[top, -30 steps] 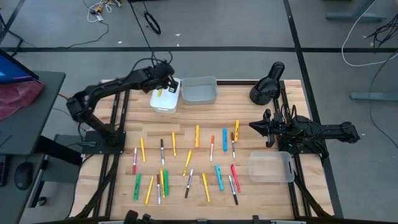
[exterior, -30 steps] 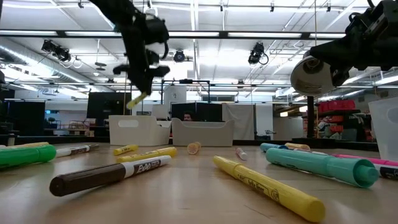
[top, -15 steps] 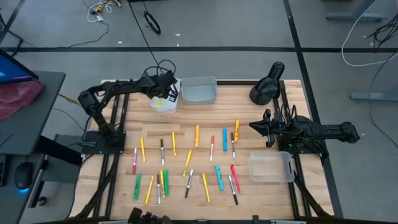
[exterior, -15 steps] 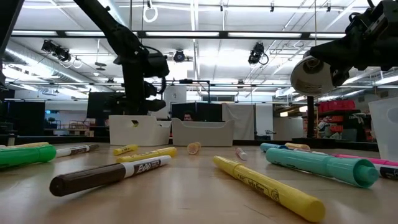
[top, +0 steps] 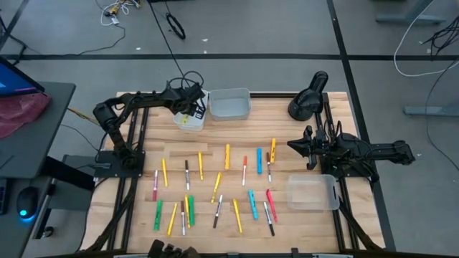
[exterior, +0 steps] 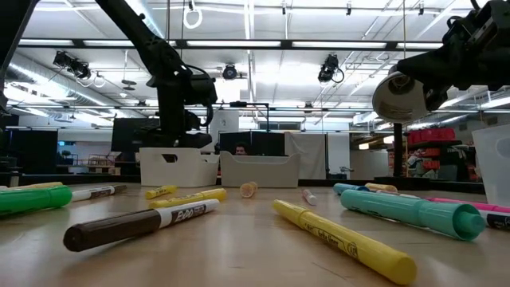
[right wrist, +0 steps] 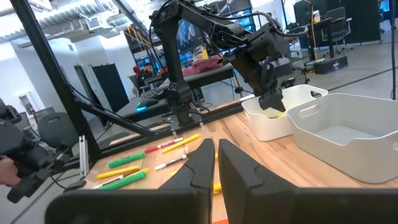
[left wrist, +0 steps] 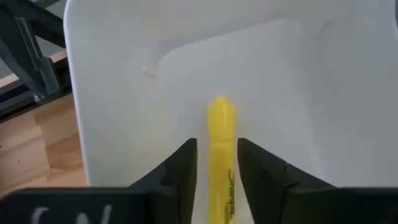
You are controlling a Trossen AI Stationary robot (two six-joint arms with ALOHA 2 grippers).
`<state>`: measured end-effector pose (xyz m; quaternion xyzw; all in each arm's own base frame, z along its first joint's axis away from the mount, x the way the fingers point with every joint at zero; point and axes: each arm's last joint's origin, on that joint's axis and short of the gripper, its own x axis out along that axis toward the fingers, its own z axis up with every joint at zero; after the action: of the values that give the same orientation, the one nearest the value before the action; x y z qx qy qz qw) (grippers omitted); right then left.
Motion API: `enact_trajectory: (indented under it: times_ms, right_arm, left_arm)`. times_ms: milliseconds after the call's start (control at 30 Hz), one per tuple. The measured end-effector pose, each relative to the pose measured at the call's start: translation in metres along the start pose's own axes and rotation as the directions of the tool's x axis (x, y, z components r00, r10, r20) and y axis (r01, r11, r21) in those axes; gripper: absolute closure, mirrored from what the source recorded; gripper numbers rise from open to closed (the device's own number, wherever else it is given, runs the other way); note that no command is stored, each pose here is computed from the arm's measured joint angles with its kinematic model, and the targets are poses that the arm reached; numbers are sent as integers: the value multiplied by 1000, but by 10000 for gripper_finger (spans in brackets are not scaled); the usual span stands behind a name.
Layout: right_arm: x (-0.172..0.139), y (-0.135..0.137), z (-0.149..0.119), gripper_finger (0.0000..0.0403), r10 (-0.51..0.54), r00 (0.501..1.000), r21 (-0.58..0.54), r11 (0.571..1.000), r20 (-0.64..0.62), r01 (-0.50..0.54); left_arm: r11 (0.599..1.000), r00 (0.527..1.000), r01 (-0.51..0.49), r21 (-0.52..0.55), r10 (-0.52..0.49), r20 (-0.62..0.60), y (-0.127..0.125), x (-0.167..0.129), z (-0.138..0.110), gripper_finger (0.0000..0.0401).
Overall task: Pick & Place Markers
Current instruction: Put the yellow highlighter pen into the white bin, then put the orange marker pen into the gray bin
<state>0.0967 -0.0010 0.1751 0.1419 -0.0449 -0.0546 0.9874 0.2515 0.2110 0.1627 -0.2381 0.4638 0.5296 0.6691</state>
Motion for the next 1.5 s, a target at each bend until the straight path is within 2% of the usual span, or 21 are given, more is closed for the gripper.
enact_trajectory:
  times_ms: [200, 367, 533, 667, 767, 867, 1033, 1267, 1367, 1433, 1500]
  right_arm:
    - [0, 0, 0, 376, 0, 1000, 0, 1000, 0, 0]
    - [0, 0, 0, 376, 0, 1000, 0, 1000, 0, 0]
    - [0, 0, 0, 376, 0, 1000, 0, 1000, 0, 0]
    - [0, 0, 0, 376, 0, 1000, 0, 1000, 0, 0]
    - [0, 0, 0, 376, 0, 1000, 0, 1000, 0, 0]
    - [0, 0, 0, 376, 0, 1000, 0, 1000, 0, 0]
    - [0, 0, 0, 376, 0, 1000, 0, 1000, -1, 0]
    - [0, 0, 2, 376, -14, 1000, -13, 1000, 20, 14]
    - [0, 1, 9, 376, -18, 995, 5, 1000, 102, 18]
    - [-2, 4, 21, 376, 13, 974, 133, 990, 224, -44]
    - [-6, 6, 34, 376, 8, 933, 219, 971, 360, -93]
  left_arm:
    - [1000, 1000, -13, 13, 13, -27, 0, -15, 14, 228]
    - [998, 1000, 15, 53, -14, -3, -8, -49, 39, 213]
    - [974, 989, 132, 183, -142, 45, -29, -94, 57, 218]
    - [914, 945, 288, 286, -319, 67, -49, -124, 57, 222]
    - [853, 896, 386, 352, -437, 77, -62, -144, 45, 222]
    - [828, 867, 441, 347, -493, 74, -68, -158, 25, 222]
    - [804, 811, 550, 227, -579, 87, -67, -170, -10, 223]
    - [701, 693, 712, 45, -711, 115, -64, -177, -61, 223]
    - [684, 674, 730, 14, -723, 151, -61, -186, -78, 223]
    - [695, 682, 719, 16, -710, 175, -58, -190, -87, 223]
    - [697, 680, 716, 28, -706, 198, -52, -194, -94, 223]
